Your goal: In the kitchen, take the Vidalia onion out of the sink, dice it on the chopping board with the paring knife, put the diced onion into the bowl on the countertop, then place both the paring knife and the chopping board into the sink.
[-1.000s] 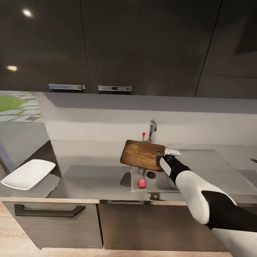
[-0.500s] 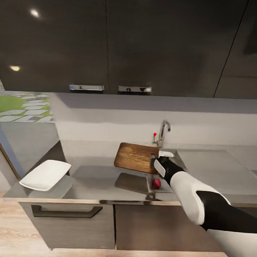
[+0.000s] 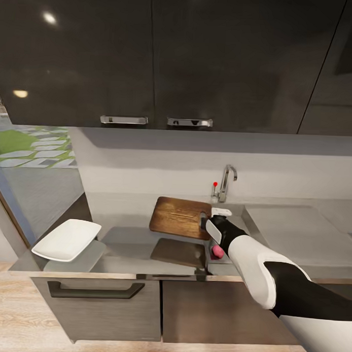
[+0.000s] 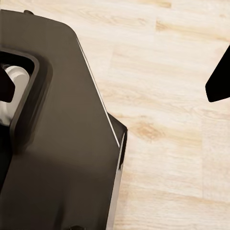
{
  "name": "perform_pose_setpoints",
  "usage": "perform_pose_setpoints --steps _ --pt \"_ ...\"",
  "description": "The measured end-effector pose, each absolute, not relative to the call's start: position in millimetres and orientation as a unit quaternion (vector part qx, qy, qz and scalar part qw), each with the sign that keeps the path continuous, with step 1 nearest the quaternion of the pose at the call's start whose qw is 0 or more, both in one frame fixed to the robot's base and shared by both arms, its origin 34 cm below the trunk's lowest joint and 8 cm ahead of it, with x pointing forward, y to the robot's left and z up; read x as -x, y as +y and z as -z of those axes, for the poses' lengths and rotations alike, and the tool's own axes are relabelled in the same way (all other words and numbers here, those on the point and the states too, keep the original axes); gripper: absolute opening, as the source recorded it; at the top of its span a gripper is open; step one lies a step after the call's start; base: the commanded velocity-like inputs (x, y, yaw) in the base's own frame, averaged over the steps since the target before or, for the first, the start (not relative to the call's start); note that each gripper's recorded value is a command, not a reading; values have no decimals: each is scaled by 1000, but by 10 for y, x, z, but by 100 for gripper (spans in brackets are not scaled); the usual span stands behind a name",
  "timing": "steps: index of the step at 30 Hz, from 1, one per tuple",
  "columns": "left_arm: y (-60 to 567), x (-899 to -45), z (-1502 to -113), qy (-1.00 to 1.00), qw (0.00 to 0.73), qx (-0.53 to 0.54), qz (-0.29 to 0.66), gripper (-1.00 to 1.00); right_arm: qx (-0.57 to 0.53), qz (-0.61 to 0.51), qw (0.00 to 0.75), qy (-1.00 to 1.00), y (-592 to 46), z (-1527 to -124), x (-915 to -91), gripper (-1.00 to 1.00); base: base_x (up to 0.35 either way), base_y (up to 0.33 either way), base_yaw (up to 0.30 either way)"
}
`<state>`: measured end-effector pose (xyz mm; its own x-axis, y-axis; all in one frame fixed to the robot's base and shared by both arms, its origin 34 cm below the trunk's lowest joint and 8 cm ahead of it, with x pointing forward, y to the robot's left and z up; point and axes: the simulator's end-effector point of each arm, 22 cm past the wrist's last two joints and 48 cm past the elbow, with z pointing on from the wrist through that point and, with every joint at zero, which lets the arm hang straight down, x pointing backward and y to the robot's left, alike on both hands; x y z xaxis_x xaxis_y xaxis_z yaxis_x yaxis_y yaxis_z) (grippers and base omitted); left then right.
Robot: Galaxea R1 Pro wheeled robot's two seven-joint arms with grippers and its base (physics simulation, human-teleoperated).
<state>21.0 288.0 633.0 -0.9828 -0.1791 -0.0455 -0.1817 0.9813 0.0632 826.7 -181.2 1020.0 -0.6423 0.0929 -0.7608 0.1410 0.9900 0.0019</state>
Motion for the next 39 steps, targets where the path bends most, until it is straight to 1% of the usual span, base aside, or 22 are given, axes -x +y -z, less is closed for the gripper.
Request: perform_pose_setpoints --steps 11,14,20,33,39 --pt "2918 -289 -6322 995 28 90 -36 100 -53 26 398 915 -1757 -10019 -8159 -100 0 0 0" --pt "2919 -291 -6322 995 28 90 -36 100 -42 -2 394 918 -1622 -9969 -8137 -100 0 0 0" --pt "2919 -292 -6322 995 29 90 -36 100 -32 -19 395 918 -1540 -9975 -8145 -100 0 0 0" --pt "2931 -298 -6322 995 30 91 -37 100 -29 -20 394 918 -1533 -9969 -8141 -100 0 0 0" --pt "2944 -298 -6323 995 30 91 -37 100 -11 -5 385 923 -1553 -9928 -8097 -100 156 0 0"
